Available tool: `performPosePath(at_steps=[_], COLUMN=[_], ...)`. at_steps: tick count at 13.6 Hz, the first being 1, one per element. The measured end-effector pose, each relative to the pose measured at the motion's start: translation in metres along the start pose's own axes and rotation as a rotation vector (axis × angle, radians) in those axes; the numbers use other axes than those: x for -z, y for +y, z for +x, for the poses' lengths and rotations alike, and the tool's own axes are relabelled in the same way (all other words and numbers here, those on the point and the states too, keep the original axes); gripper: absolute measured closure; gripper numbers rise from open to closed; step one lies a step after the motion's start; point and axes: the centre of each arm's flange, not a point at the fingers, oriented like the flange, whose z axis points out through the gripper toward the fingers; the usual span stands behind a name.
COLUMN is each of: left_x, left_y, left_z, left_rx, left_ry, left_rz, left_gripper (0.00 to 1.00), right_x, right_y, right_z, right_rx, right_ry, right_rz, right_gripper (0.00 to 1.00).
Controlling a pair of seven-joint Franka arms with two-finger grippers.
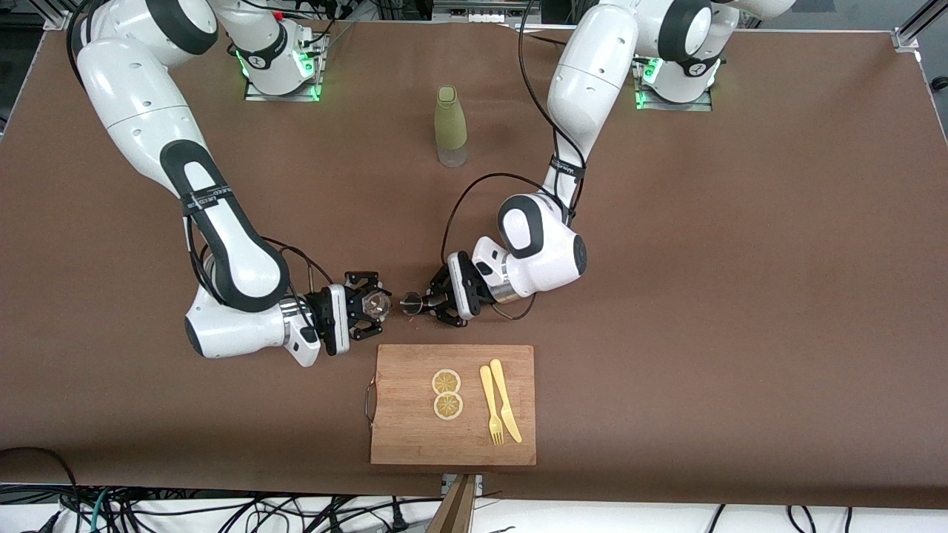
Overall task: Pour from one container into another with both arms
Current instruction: 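Carry the jigger and glass cup toward each other above the cutting board, then tilt the jigger with the left gripper to pour into the glass cup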
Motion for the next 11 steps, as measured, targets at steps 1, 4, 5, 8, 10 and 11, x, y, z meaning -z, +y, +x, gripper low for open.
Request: performPosePath(at_steps=[1,4,5,8,10,11], left_x=[0.0,0.002,0.002,0.001,0.0,0.0], left_y=[-0.001,-0.004,-0.004,-0.004,-0.004,-0.004], left_z=[0.0,0.0,-0.001,-0.002,-0.002,-0.003], left_rx=[-0.001,-0.003,-0.003,-0.002,-0.002,-0.001], left_ry=[-0.001,-0.004,-0.005,-0.006,-0.007,-0.008], left_rz=[0.002,0.008,0.008,0.008,0.008,0.008], left_gripper=[0.79,0.79,0.79,0.79,0.79,0.79], right_x=[-0.001,-0.004,-0.006,-0.015,-0.015,-0.015], right_y=[0.0,-0.002,-0.002,-0.007,-0.01,-0.01], right_z=[0.002,0.005,0.006,0.019,0.033,0.036], right_rx=[-0.006,-0.023,-0.034,-0.068,-0.085,-0.096], right_ry=[-0.002,-0.013,-0.026,-0.077,-0.104,-0.116], right_rz=[-0.001,0.002,0.003,0.004,-0.01,-0.015], right_gripper=[0.74,0.74,0.74,0.74,0.74,0.74])
